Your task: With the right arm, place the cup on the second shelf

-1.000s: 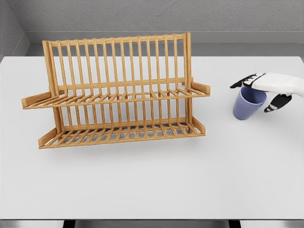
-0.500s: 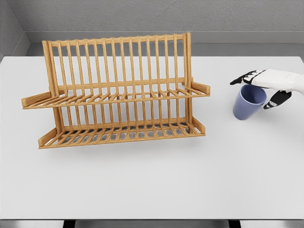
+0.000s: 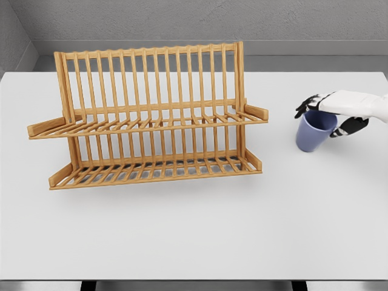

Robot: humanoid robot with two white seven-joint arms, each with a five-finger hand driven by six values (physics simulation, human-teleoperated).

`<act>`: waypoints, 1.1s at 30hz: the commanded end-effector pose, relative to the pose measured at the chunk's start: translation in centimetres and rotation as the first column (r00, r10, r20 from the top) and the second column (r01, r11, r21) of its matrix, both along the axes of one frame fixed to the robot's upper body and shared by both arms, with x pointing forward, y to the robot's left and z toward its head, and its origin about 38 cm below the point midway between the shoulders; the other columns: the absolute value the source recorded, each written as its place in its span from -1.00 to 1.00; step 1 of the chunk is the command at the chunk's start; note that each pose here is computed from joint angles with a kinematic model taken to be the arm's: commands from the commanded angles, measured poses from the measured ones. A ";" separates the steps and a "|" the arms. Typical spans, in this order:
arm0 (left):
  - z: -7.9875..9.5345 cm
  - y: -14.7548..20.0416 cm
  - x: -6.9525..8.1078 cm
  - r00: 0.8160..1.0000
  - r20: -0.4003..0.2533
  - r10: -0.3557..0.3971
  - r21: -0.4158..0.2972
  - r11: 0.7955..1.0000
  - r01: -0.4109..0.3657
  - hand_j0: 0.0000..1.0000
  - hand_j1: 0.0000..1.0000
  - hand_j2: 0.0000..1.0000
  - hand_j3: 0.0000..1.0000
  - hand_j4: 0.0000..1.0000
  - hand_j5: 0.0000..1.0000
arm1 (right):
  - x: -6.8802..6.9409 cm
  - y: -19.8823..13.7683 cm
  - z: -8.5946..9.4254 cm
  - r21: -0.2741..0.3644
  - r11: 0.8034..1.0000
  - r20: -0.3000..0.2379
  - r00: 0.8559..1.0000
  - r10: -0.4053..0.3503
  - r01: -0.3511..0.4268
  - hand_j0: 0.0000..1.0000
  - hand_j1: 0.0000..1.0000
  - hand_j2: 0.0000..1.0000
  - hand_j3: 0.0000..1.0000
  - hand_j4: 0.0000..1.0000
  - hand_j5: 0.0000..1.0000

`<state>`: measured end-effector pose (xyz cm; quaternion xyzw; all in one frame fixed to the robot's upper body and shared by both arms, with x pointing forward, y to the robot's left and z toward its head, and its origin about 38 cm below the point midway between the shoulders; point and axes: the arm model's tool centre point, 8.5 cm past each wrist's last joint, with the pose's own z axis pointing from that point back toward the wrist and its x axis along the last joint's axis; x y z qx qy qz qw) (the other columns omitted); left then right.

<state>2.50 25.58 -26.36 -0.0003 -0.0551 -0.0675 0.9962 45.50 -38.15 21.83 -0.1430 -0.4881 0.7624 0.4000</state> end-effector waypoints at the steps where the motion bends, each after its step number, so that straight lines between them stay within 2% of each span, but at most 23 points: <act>1: 0.0 0.0 0.0 1.000 0.000 0.000 0.000 1.000 0.000 1.00 1.00 1.00 1.00 1.00 1.00 | 0.0 -0.1 0.0 -0.002 1.000 0.002 1.000 -0.003 0.003 0.32 0.32 0.32 0.32 0.32 0.32; 9: 0.0 0.0 0.0 1.000 0.000 0.000 0.000 1.000 0.000 1.00 1.00 1.00 1.00 1.00 1.00 | 0.0 -0.1 0.1 -0.001 1.000 0.005 1.000 -0.003 0.003 0.31 0.31 0.31 0.31 0.31 0.31; 18: 0.0 0.0 0.0 1.000 0.000 0.000 0.000 1.000 0.000 1.00 1.00 1.00 1.00 1.00 1.00 | 0.5 0.3 2.2 0.010 1.000 0.053 0.999 0.008 -0.009 0.30 0.30 0.30 0.30 0.30 0.30; 28: 0.0 0.0 0.0 1.000 0.000 0.000 0.000 1.000 0.000 1.00 1.00 1.00 1.00 1.00 1.00 | 0.7 0.6 3.1 0.013 1.000 0.073 0.997 0.016 -0.017 0.23 0.23 0.23 0.23 0.23 0.23; 30: 0.0 0.0 0.0 1.000 0.000 0.000 0.000 1.000 0.000 1.00 1.00 1.00 1.00 1.00 1.00 | 0.7 0.9 4.9 0.030 0.999 0.122 0.992 0.025 -0.029 0.23 0.23 0.23 0.23 0.23 0.23; 33: 0.0 0.0 0.0 1.000 0.000 0.000 0.000 1.000 0.000 1.00 1.00 1.00 1.00 1.00 1.00 | 0.6 1.2 6.1 0.040 0.998 0.155 0.987 0.035 -0.041 0.23 0.23 0.23 0.23 0.23 0.23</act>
